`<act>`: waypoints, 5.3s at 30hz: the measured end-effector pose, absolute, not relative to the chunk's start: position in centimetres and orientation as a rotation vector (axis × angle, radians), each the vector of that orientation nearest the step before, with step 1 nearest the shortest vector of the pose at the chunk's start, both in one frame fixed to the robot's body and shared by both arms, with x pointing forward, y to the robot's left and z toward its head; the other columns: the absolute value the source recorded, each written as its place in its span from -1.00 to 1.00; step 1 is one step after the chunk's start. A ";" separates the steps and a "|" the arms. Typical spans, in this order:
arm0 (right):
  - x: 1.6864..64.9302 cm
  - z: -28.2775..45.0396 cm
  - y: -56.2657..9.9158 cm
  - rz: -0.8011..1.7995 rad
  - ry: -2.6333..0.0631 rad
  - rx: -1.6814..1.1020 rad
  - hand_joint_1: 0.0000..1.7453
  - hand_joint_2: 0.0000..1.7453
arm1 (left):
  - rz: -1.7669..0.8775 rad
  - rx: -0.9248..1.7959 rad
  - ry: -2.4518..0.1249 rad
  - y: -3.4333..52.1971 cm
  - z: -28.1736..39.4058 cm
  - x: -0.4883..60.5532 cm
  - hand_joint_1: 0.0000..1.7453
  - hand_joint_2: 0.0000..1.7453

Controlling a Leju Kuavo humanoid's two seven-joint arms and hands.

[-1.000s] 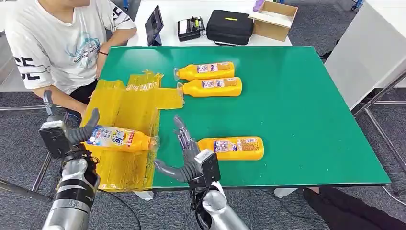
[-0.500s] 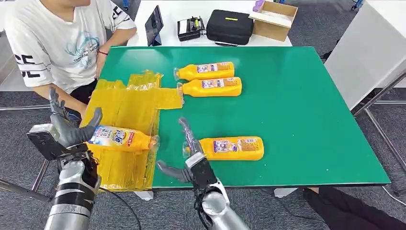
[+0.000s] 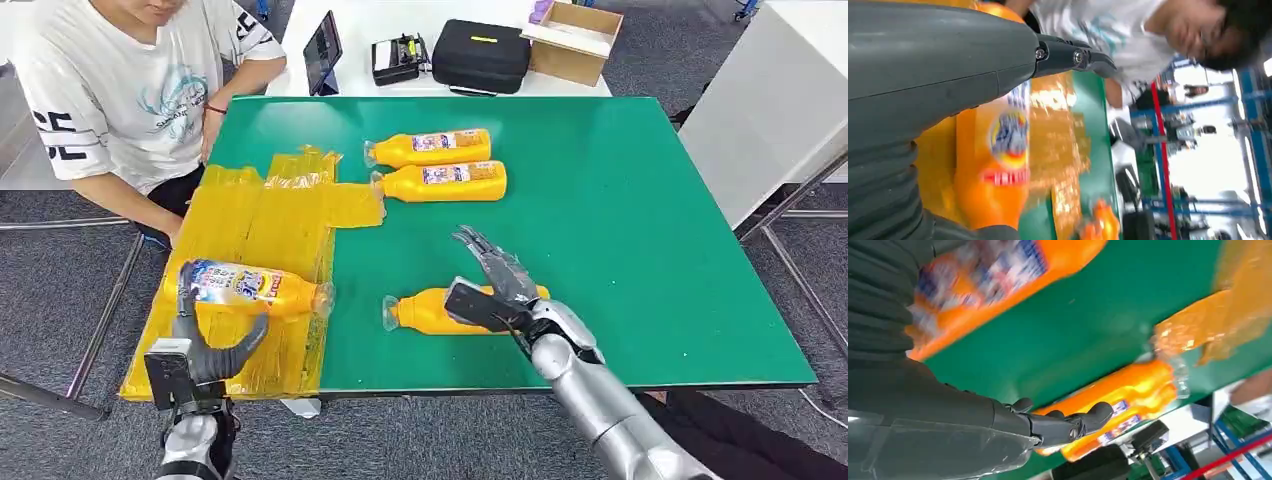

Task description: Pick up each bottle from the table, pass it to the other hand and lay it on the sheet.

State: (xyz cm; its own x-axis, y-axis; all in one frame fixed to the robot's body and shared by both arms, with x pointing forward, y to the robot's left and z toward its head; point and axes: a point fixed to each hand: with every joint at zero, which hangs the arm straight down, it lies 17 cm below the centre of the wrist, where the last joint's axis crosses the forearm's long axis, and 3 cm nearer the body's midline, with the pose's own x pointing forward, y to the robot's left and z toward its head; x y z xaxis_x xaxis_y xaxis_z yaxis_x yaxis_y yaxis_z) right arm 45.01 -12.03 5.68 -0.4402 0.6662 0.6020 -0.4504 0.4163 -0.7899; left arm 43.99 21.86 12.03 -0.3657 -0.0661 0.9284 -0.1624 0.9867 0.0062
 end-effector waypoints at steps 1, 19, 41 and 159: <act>45.2 5.6 -12.4 1.289 -1.572 -0.206 -1.00 1.00 | 0.098 0.158 -1.948 21.5 12.1 43.9 -1.00 1.00; 44.2 1.7 -12.8 1.415 -1.431 -0.153 -1.00 1.00 | 0.039 0.149 -1.970 19.3 12.9 43.8 -1.00 1.00; 41.6 -0.9 -11.1 1.486 -1.354 0.013 -1.00 1.00 | -0.026 0.120 -1.944 17.0 11.9 44.9 -1.00 1.00; 38.9 -6.1 -24.6 1.765 -0.963 -0.313 0.66 1.00 | 0.013 0.012 -1.859 14.4 9.9 45.6 -1.00 1.00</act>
State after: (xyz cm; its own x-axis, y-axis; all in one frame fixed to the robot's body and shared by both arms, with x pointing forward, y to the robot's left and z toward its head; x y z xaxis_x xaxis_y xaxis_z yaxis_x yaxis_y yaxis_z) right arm 38.86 -24.60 -6.13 -0.4132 0.8812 0.2298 -0.6702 -0.1235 -0.7318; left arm 45.64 14.42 9.87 -0.2845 -0.0015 0.9587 -0.0148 0.9999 -0.0028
